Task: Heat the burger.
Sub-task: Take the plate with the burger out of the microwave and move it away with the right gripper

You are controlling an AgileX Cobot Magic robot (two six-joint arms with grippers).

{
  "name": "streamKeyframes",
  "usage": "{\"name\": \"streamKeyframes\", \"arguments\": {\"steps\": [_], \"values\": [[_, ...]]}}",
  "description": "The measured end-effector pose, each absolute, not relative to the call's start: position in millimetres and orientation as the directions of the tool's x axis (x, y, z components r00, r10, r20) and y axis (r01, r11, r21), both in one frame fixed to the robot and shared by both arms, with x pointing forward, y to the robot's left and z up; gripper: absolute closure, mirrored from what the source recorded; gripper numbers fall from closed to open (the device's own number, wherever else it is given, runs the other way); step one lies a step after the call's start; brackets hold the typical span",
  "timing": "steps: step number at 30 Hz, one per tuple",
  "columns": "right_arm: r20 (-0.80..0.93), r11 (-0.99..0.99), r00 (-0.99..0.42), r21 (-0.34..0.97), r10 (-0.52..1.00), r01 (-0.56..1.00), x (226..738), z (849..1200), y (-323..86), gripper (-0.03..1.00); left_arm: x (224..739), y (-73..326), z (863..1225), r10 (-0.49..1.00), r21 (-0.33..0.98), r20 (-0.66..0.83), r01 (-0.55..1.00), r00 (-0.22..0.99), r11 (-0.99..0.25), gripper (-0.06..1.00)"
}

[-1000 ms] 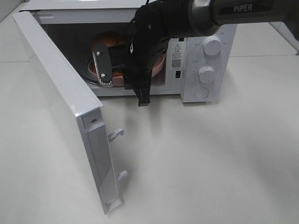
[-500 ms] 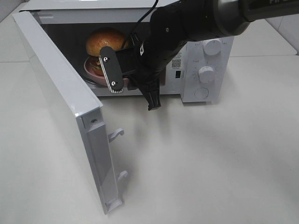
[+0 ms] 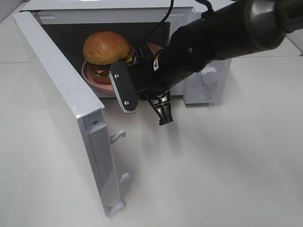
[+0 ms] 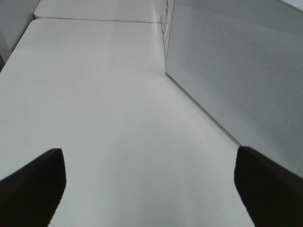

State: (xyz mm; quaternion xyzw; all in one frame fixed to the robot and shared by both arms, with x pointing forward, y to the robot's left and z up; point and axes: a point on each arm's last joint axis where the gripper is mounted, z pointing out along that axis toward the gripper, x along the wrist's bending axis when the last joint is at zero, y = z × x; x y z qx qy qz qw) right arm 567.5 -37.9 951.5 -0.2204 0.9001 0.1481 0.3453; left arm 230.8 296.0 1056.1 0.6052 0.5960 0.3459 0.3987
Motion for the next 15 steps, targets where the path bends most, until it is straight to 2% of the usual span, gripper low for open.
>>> {"name": "streamKeyframes", "arguments": {"steps": [15], "values": [[-0.693, 0.842, -0.646, 0.104, -0.320, -0.529, 523, 943, -70, 0.87, 231, 296, 1056, 0.997, 0.895, -0.057, 0.446, 0.050, 0.028, 0.06]]}}
